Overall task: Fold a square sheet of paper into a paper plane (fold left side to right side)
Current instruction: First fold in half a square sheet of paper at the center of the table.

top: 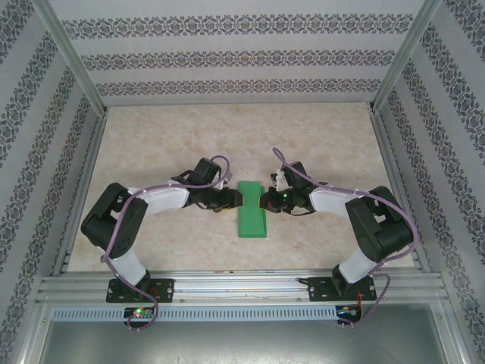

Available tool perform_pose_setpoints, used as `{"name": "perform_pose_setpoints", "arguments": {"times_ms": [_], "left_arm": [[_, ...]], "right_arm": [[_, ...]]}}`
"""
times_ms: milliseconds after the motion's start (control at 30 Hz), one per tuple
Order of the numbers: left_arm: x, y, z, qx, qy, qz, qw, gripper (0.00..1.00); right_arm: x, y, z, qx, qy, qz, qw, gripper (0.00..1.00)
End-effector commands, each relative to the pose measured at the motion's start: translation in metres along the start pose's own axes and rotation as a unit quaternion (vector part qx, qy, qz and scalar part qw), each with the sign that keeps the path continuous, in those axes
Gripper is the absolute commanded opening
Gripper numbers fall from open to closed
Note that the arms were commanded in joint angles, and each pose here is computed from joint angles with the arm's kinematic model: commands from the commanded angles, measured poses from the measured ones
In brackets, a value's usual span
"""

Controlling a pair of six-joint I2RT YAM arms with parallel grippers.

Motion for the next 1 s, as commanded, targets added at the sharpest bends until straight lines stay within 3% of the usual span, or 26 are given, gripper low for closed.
{"name": "perform_pose_setpoints", "arguments": {"times_ms": [0, 300, 533, 700, 967], "left_arm": [[0.002, -0.005, -0.01, 0.008, 0.011, -0.005, 1.0, 0.49], [0.0, -0.002, -0.029, 0.032, 0.022, 0.002, 0.999, 0.45], [-0.006, 0.006, -0.042, 0.07, 0.037, 0.017, 0.997, 0.38], [-0.009, 0.01, -0.05, 0.092, 0.049, 0.019, 0.994, 0.38], [-0.015, 0.011, -0.062, 0.132, 0.08, 0.015, 0.988, 0.39]], "right_arm": [[0.002, 0.001, -0.003, -0.014, 0.003, 0.01, 1.0, 0.0], [0.0, 0.0, -0.002, -0.022, 0.005, 0.013, 1.0, 0.03], [0.002, 0.005, 0.011, -0.031, -0.011, 0.018, 0.999, 0.22], [0.001, 0.0, 0.034, -0.087, -0.032, 0.025, 0.995, 0.38], [-0.004, -0.013, 0.07, -0.127, -0.081, 0.016, 0.988, 0.44]]}}
Point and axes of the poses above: each hand's point on the last joint's axis, 136 mm out from that joint toward the fingers, its own z axis back along the fingers, its own y axis along the line the jaws close on, x = y × z, the point moved 9 cm from there along z, back along the fingers, and after that the axes turned 8 degrees about z, right-handed, at the moved point
